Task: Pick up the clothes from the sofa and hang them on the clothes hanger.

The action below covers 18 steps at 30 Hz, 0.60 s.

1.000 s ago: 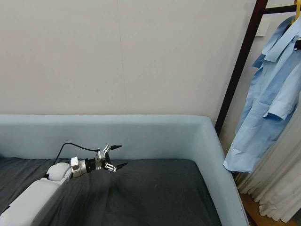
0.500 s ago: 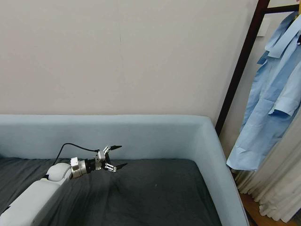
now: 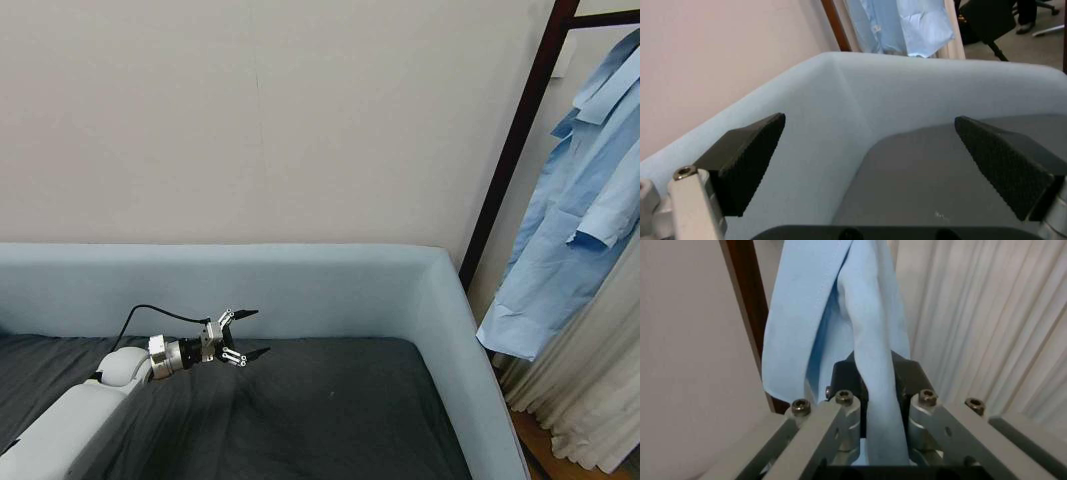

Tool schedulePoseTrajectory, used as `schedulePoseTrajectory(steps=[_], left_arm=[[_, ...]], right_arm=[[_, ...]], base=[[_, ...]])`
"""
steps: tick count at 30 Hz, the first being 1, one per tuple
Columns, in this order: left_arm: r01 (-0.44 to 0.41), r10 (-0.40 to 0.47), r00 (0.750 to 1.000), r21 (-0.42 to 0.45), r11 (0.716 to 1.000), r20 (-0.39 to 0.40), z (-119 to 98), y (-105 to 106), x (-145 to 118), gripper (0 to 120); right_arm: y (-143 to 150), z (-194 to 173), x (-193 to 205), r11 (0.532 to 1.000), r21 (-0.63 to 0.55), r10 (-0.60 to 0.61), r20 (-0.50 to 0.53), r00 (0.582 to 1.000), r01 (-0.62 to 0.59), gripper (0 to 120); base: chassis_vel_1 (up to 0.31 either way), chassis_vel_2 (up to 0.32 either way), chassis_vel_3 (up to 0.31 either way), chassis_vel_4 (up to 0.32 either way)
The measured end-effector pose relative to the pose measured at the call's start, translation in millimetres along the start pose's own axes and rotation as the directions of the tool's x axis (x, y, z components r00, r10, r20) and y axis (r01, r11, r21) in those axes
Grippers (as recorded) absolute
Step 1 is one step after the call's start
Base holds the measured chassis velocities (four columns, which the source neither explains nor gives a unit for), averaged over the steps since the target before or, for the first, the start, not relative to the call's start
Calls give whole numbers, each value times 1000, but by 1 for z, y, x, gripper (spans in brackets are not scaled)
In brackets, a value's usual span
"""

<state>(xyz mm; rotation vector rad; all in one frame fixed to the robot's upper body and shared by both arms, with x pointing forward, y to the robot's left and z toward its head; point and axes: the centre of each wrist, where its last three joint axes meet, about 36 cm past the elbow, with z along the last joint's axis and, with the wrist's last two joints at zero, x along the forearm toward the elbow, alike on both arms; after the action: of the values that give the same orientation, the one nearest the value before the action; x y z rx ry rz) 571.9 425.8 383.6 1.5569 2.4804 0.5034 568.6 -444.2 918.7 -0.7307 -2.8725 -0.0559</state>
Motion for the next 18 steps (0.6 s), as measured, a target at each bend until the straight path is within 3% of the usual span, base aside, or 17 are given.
schedulePoseTrajectory(steps=[14,18], left_arm=[[-4,4,1000,1,1000,6,1,-5,0,100],[-3,3,1000,-1,1000,5,0,-5,1,100]], right_arm=[[-10,20,-3,999,40,-11,-22,1000,12,7],[-20,31,-2,996,70,-64,0,998,64,19]], base=[[0,0,0,0],[0,0,0,0]])
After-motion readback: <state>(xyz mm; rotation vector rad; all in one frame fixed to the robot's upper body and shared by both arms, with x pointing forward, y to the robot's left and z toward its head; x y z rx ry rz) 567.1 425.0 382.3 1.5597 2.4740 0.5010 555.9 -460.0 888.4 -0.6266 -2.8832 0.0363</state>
